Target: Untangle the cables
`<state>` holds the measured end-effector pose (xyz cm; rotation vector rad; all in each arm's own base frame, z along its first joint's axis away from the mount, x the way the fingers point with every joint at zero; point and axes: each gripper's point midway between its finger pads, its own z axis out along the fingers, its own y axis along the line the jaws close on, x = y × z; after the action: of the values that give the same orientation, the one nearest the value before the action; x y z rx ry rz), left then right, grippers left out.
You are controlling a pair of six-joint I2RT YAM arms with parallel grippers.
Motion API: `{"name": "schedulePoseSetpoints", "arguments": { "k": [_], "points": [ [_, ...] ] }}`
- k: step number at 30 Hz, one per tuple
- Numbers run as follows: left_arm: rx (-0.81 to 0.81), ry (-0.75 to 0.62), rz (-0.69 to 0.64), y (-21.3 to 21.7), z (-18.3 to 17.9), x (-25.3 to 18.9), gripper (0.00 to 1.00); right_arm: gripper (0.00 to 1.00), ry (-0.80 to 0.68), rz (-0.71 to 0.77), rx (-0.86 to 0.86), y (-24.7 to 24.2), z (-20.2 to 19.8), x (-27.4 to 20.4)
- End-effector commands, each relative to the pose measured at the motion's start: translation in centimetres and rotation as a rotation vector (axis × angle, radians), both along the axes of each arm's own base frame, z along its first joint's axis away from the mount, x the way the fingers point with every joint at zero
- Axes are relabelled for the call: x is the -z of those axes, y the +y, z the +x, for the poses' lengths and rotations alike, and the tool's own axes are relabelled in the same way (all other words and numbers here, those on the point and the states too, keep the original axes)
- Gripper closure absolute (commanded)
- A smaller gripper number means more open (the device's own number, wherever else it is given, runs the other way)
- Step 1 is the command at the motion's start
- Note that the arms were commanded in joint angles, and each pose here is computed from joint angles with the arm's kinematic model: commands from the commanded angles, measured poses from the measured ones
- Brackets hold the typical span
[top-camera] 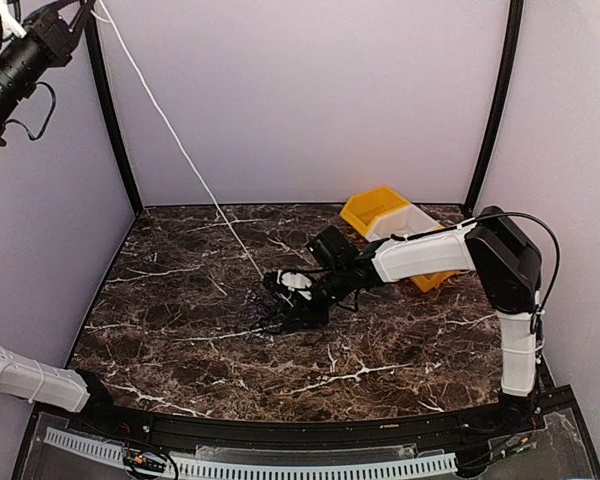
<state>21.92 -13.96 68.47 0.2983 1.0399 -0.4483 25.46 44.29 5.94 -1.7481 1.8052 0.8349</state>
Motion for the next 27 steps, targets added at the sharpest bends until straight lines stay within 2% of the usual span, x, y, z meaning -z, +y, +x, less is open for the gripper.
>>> {"name": "schedulePoseSetpoints", "arguments": {
  "k": [1,4,12,19,23,27],
  "points": [
    [-0.018,-0.297,-0.231,6.2,-8.0,-8.7,1.0,0.5,0.158,-0.04,0.014,-2.5,-0.8,1.3],
    [0.014,-0.297,-0.25,6.1,-8.3,-8.9,1.0,0.43,0.192,-0.004,-0.004,-3.0,-0.5,-0.4],
    [-0.001,-0.223,-0.222,4.9,-5.9,-6.9,1.0,0.43,0.184,-0.001,0.002,-3.6,0.1,-1.1],
    [-0.05,-0.321,-0.261,6.8,-8.0,-9.2,1.0,0.42,0.124,-0.041,0.024,-4.0,1.1,-1.4],
    [-0.027,-0.273,-0.26,6.0,-6.8,-8.1,1.0,0.41,0.032,-0.019,-0.002,-4.5,1.1,-5.3],
    [0.027,-0.163,-0.218,3.6,-4.3,-4.6,1.0,0.41,-0.08,0.022,-0.004,-4.3,1.8,-10.0]
  ]
}}
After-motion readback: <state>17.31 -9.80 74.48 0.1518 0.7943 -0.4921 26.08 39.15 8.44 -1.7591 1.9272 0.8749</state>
